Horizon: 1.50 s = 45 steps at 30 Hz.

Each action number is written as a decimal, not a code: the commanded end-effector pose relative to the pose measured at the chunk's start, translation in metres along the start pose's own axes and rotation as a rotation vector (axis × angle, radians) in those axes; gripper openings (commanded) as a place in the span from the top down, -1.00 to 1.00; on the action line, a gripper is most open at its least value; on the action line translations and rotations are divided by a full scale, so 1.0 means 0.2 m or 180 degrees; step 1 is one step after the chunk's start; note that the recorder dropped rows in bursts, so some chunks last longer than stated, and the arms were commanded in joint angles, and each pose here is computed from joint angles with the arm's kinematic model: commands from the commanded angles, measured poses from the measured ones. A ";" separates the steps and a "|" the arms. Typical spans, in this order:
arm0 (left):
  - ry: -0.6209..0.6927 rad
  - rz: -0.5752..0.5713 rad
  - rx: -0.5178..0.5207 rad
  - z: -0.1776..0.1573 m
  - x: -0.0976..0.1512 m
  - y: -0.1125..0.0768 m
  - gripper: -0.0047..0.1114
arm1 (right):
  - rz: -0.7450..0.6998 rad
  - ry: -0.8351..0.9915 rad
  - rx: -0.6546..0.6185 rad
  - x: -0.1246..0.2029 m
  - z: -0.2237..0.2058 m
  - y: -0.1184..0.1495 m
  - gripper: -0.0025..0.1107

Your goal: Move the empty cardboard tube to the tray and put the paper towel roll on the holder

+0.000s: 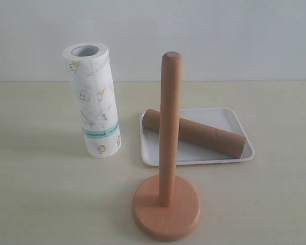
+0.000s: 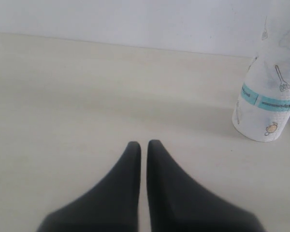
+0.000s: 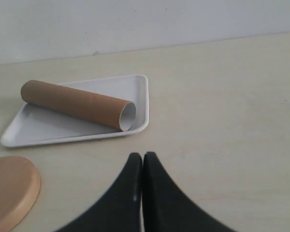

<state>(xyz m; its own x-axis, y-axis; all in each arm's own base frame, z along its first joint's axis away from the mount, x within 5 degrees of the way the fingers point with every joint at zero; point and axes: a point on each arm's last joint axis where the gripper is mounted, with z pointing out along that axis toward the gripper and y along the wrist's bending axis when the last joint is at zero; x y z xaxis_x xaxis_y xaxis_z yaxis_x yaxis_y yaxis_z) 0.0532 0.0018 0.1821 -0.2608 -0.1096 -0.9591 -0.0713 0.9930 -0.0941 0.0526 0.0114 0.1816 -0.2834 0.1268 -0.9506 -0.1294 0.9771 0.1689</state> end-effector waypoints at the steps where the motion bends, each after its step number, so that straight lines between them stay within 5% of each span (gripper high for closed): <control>1: 0.0007 -0.0016 0.0008 0.00 0.01 0.00 0.85 | -0.0200 0.0000 0.0023 0.00 0.00 0.00 0.96; 45: 0.0007 -0.0016 0.0008 0.00 0.01 0.00 0.85 | -0.0274 0.0052 0.0019 0.01 0.00 0.00 0.96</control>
<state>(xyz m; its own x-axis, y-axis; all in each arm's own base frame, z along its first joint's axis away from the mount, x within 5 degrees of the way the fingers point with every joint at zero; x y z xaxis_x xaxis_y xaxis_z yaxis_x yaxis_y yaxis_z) 0.0532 0.0018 0.1821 -0.2608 -0.1096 -0.9591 -0.0713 0.9930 -0.0941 0.0520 0.0115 0.1794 -0.2973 0.0514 -0.9534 -0.1487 0.9839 0.0995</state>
